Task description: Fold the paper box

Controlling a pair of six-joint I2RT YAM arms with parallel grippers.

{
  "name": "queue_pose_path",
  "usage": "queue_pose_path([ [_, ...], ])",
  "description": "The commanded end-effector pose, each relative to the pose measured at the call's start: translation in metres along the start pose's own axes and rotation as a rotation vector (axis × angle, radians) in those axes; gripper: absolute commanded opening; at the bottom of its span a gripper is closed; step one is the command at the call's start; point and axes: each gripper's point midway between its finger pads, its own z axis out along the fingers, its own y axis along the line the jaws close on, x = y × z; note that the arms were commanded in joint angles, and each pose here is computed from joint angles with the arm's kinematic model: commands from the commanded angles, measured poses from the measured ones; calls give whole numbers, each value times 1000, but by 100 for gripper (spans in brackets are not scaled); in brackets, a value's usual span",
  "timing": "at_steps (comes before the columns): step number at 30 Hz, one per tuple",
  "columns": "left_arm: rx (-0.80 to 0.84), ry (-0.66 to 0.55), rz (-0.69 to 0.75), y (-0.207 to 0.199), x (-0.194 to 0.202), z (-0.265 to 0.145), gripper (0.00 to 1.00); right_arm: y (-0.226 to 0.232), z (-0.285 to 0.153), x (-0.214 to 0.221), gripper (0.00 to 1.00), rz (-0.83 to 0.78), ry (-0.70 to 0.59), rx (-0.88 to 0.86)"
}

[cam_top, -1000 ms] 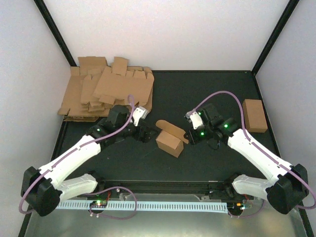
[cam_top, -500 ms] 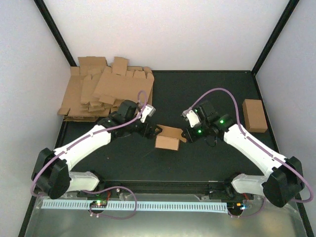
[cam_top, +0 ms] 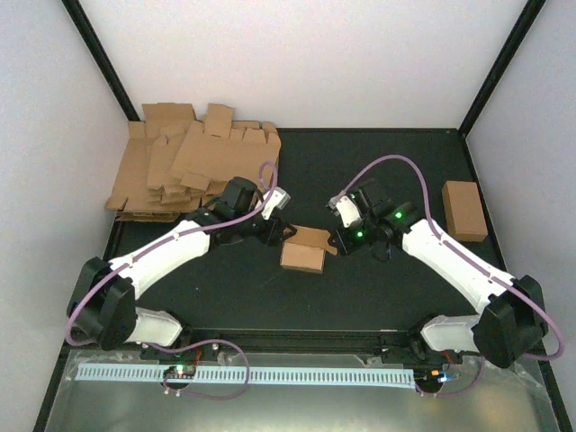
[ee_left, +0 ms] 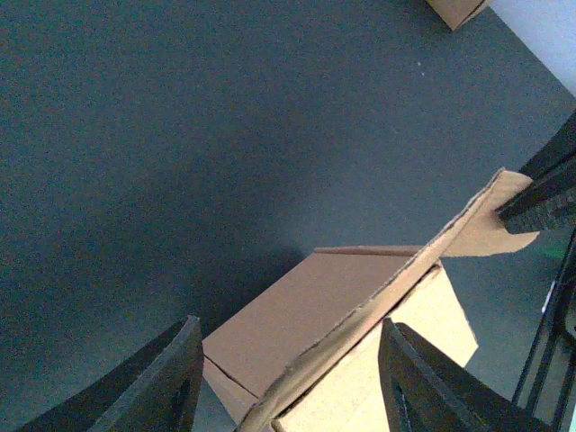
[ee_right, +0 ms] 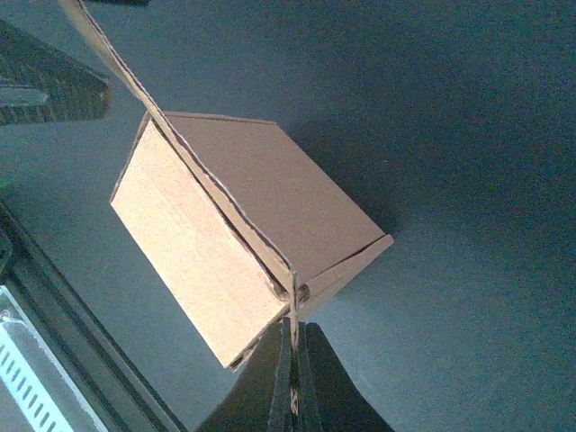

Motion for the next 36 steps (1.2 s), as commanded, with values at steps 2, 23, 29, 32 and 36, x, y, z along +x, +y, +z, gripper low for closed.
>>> queue_pose_path([
  [2, -38, 1, -5, 1, -8, -15, 54, -1, -1, -10, 2, -7, -4, 20],
  [23, -169, 75, -151, 13, 7, -23, 14, -7, 0, -26, 2, 30, -40, 56],
  [29, -143, 10, -177, 1, -12, -23, 2, -9, -1, -46, 2, 79, -103, 76],
  [32, -135, -40, -200, -3, -20, -19, 2, -13, 0, -58, 2, 119, -151, 91],
  [36, -178, -108, -227, 6, -29, -15, 2, -22, 4, -71, 2, 171, -210, 125],
])
